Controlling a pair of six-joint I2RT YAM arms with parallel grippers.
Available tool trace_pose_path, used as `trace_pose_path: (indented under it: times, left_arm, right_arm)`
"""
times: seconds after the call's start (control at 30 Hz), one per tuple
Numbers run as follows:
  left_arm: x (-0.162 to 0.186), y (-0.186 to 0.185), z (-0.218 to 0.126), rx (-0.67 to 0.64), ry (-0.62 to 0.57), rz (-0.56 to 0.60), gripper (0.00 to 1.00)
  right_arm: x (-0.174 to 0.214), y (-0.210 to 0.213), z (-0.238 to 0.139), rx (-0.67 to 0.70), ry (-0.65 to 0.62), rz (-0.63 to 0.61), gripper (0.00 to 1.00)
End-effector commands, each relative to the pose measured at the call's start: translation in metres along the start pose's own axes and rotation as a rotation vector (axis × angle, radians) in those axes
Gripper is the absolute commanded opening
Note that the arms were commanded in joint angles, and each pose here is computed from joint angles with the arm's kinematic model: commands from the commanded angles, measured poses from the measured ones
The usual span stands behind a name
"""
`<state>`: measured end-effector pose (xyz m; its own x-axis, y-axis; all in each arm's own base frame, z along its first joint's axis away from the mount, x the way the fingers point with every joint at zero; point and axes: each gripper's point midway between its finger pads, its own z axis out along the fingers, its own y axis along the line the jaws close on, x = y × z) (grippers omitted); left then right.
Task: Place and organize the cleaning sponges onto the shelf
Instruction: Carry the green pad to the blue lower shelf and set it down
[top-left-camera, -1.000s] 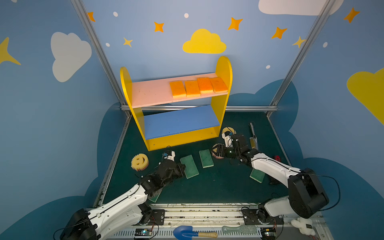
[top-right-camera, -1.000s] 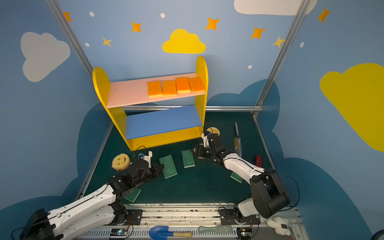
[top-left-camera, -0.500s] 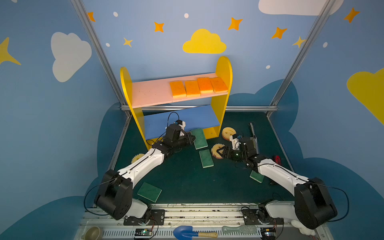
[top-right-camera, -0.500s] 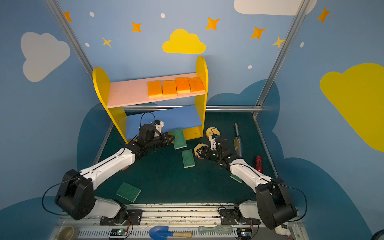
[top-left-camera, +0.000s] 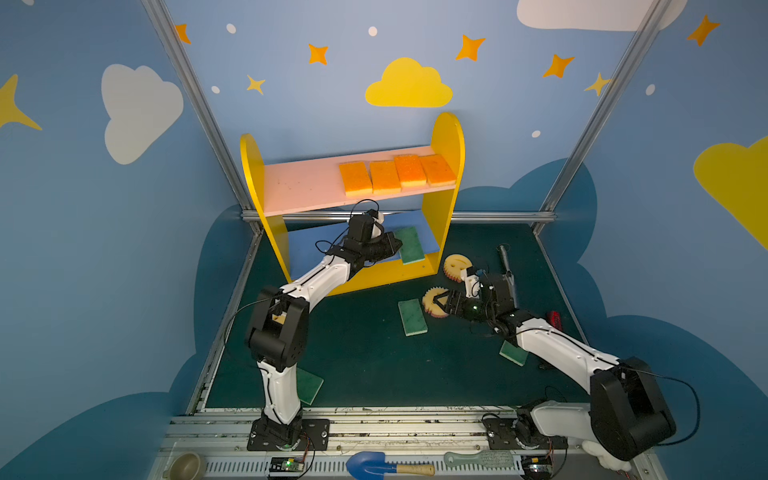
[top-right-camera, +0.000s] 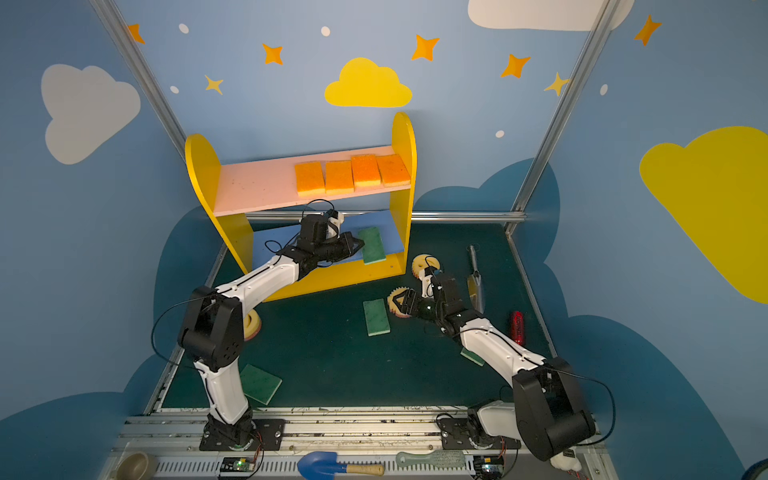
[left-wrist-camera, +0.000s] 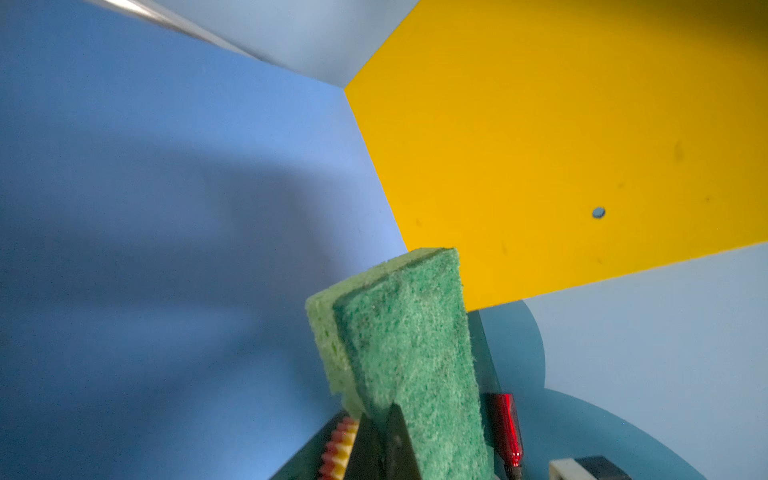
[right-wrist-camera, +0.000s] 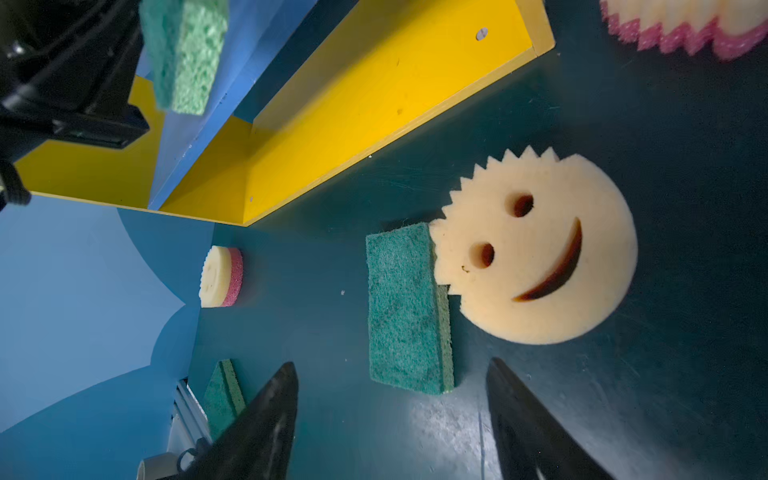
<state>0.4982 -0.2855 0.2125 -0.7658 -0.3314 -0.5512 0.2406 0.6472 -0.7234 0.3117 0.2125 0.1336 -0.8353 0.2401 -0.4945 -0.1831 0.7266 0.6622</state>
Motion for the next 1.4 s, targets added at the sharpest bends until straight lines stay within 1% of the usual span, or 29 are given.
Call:
trace_pose_path:
  times: [0.0,0.2,0.37,0.5,0.67,0.77,0.87,1.17,1.37]
  left_arm:
    - [-0.006,-0.003,0.014,0.031,0.023,-0.008,0.03]
    - [-0.021,-0.001,0.042,0.022,0.042,0.001,0.03]
    - [-0.036,-0.001,0.056,-0.001,0.038,0.027,0.03]
    - [-0.042,0.001,0.067,-0.020,0.047,0.024,0.03]
    - [-0.034,0.003,0.075,-0.034,0.064,0.006,0.03]
    - [-0.024,0.005,0.076,-0.080,0.066,0.006,0.03]
    - [-0.019,0.010,0.077,-0.097,0.056,-0.032,0.03]
    - [-0.017,0.009,0.083,-0.112,0.039,-0.086,0.03]
    - [-0.018,-0.001,0.087,-0.097,0.036,-0.095,0.03]
  right_arm:
    - [0.000,0.001,-0.001,-0.014,-0.006,0.003,0.71]
    - [-0.001,0.002,-0.003,-0.015,-0.011,0.001,0.71]
    - [-0.001,0.002,-0.002,-0.017,-0.008,0.004,0.71]
    - [0.000,0.002,0.000,-0.018,-0.003,0.009,0.71]
    - [0.001,0.001,0.001,-0.019,0.001,0.014,0.71]
    - [0.002,0.002,0.001,-0.022,0.004,0.016,0.71]
    - [0.001,0.003,0.001,-0.029,0.005,0.019,0.71]
    - [0.001,0.005,0.001,-0.038,0.006,0.023,0.70]
    - [0.002,0.003,0.002,-0.030,0.007,0.022,0.70]
